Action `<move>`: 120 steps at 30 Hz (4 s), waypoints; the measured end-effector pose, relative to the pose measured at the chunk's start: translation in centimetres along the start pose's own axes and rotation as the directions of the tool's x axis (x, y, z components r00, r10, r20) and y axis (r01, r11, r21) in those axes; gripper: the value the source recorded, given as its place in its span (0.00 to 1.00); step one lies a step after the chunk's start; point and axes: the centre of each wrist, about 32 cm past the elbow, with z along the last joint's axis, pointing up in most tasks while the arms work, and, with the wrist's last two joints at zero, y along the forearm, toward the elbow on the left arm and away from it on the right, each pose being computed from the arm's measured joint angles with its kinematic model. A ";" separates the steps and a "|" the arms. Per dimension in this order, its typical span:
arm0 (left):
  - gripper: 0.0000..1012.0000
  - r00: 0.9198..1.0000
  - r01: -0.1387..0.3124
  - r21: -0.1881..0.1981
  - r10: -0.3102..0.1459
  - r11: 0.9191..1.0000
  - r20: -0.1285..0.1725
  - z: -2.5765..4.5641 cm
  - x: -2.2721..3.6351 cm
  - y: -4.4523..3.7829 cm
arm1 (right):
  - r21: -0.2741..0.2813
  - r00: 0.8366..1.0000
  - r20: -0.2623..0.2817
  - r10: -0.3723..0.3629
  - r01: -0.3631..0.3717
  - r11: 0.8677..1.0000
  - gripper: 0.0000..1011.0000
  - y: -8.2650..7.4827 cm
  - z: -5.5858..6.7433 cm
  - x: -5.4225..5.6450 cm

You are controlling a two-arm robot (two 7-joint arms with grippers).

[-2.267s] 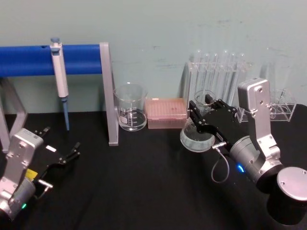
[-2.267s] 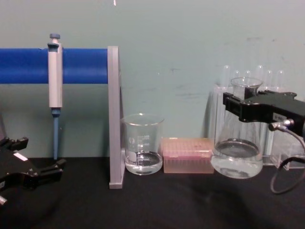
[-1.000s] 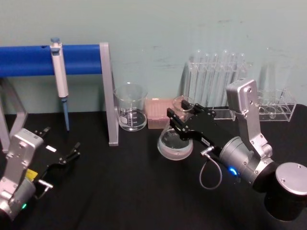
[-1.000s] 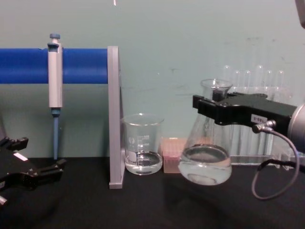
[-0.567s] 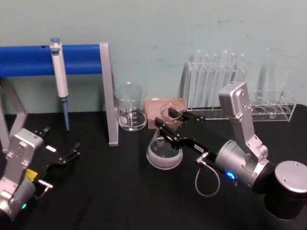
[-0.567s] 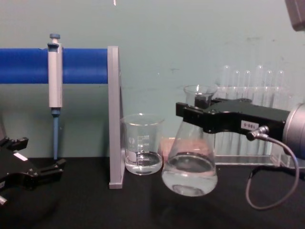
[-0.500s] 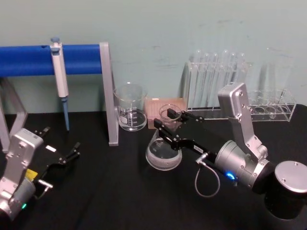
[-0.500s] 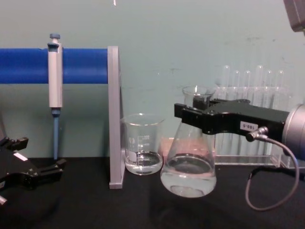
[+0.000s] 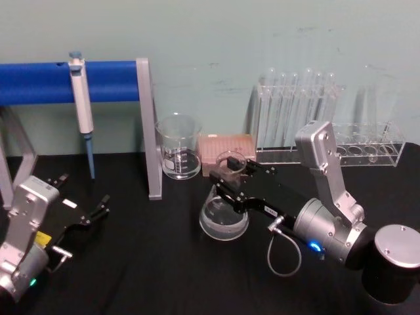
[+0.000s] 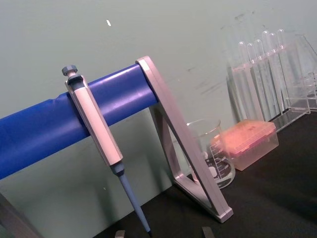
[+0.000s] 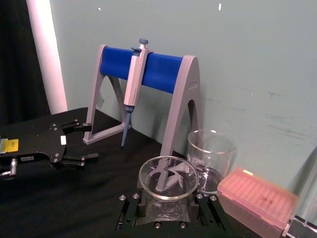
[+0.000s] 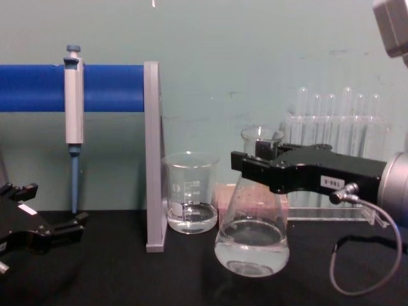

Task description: Grasp the erlenmeyer flask with one hand, shake it three times, then place it back.

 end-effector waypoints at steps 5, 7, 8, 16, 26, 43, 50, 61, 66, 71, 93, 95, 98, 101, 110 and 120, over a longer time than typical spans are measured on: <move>0.99 1.000 0.000 0.000 0.000 1.000 0.000 0.00 0.00 0.00 | -0.007 1.000 0.002 0.003 -0.003 1.000 0.45 0.0 -0.5 0.0; 0.99 1.000 0.000 0.000 0.000 1.000 0.000 0.00 0.00 0.00 | -0.009 1.000 0.001 0.004 -0.004 1.000 0.45 0.0 -0.7 0.1; 0.99 1.000 0.000 0.000 0.000 1.000 0.000 0.00 0.00 0.00 | -0.010 1.000 0.001 0.004 -0.004 1.000 0.45 0.0 -0.8 0.1; 0.99 1.000 0.000 0.000 0.000 1.000 0.000 0.00 0.00 0.00 | -0.016 1.000 -0.001 0.005 -0.005 1.000 0.45 0.0 -1.3 0.2; 0.99 1.000 0.000 0.000 0.000 1.000 0.000 0.00 0.00 0.00 | -0.029 1.000 -0.007 0.014 -0.014 0.999 0.45 0.0 -2.1 0.3; 0.99 1.000 0.000 0.000 0.000 1.000 0.000 0.00 0.00 0.00 | -0.059 0.999 -0.010 0.052 -0.053 0.997 0.45 0.0 -3.7 0.6; 0.99 1.000 0.000 0.000 0.000 1.000 0.000 0.00 0.00 0.00 | -0.068 0.999 -0.014 0.051 -0.052 0.996 0.45 0.1 -4.1 0.6; 0.99 1.000 0.000 0.000 0.000 1.000 0.000 0.00 0.00 0.00 | -0.077 0.999 -0.014 0.045 -0.046 0.996 0.45 0.0 -4.3 0.6; 0.99 1.000 0.000 0.000 0.000 1.000 0.000 0.00 0.00 0.00 | -0.081 0.999 -0.016 0.043 -0.044 0.996 0.45 0.0 -4.4 0.6; 0.99 1.000 0.000 0.000 0.000 1.000 0.000 0.00 0.00 0.00 | -0.083 0.999 -0.016 0.042 -0.043 0.996 0.45 0.0 -4.5 0.6; 0.99 1.000 0.000 0.000 0.000 1.000 0.000 0.00 0.00 0.00 | -0.093 0.999 -0.014 0.041 -0.042 0.995 0.45 0.0 -4.5 0.6; 0.99 1.000 0.000 0.000 0.000 1.000 0.000 0.00 0.00 0.00 | -0.093 0.999 -0.014 0.041 -0.042 0.995 0.46 0.0 -4.5 0.6; 0.99 1.000 0.000 0.000 0.000 1.000 0.000 0.00 0.00 0.00 | -0.103 0.999 -0.015 0.042 -0.043 0.994 0.53 0.0 -4.7 0.6; 0.99 1.000 0.000 0.000 0.000 1.000 0.000 0.00 0.00 0.00 | -0.103 0.999 -0.015 0.042 -0.043 0.994 0.62 0.0 -4.7 0.6; 0.99 1.000 0.000 0.000 0.000 1.000 0.000 0.00 0.00 0.00 | -0.099 0.999 -0.014 0.042 -0.043 0.994 0.89 0.0 -4.6 0.6; 0.99 1.000 0.000 0.000 0.000 1.000 0.000 0.00 0.00 0.00 | -0.097 0.999 -0.015 0.041 -0.042 0.994 0.99 0.0 -4.6 0.6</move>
